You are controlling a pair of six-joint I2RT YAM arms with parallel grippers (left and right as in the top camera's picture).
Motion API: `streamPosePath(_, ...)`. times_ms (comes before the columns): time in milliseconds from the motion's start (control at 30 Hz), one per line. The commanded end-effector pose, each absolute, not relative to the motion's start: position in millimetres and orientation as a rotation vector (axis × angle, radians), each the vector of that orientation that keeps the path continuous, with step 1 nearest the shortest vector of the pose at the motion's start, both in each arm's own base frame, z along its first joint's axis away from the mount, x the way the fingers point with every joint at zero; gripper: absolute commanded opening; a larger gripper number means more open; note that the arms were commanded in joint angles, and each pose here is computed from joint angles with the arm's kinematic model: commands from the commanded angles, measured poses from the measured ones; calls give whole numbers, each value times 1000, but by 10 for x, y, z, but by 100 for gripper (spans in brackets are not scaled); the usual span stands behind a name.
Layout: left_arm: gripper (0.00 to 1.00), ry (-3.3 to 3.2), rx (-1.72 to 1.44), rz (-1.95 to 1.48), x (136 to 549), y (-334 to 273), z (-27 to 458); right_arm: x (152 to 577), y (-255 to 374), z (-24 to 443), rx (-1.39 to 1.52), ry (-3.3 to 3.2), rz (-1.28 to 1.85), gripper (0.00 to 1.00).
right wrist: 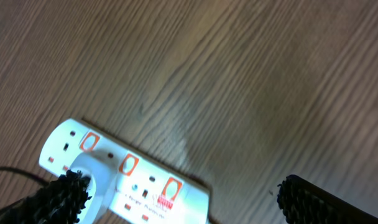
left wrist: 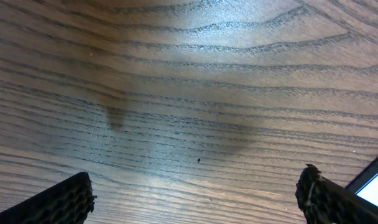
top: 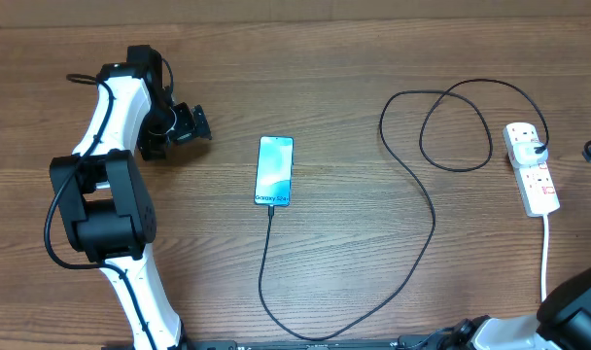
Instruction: Plug charger to phone and switch on socket
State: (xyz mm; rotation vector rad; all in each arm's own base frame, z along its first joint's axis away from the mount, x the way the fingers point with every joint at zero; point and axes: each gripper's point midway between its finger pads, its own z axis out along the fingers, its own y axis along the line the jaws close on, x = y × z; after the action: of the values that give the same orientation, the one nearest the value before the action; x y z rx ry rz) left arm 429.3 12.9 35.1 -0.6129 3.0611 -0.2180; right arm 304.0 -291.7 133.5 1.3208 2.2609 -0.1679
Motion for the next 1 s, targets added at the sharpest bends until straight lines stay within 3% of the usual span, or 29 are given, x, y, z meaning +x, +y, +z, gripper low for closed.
streamPosePath(0,100,3048,-617,-203,4345,131,368,3114,-2978,1234,1303,2273,-165,100)
streamPosePath(267,100,3048,-616,-203,4345,131,368,3125,-2995,851,1305,2368,-155,100)
streamPosePath(967,100,3048,-616,-203,4345,128,368,3218,-2803,514,1214,2427,-24,100)
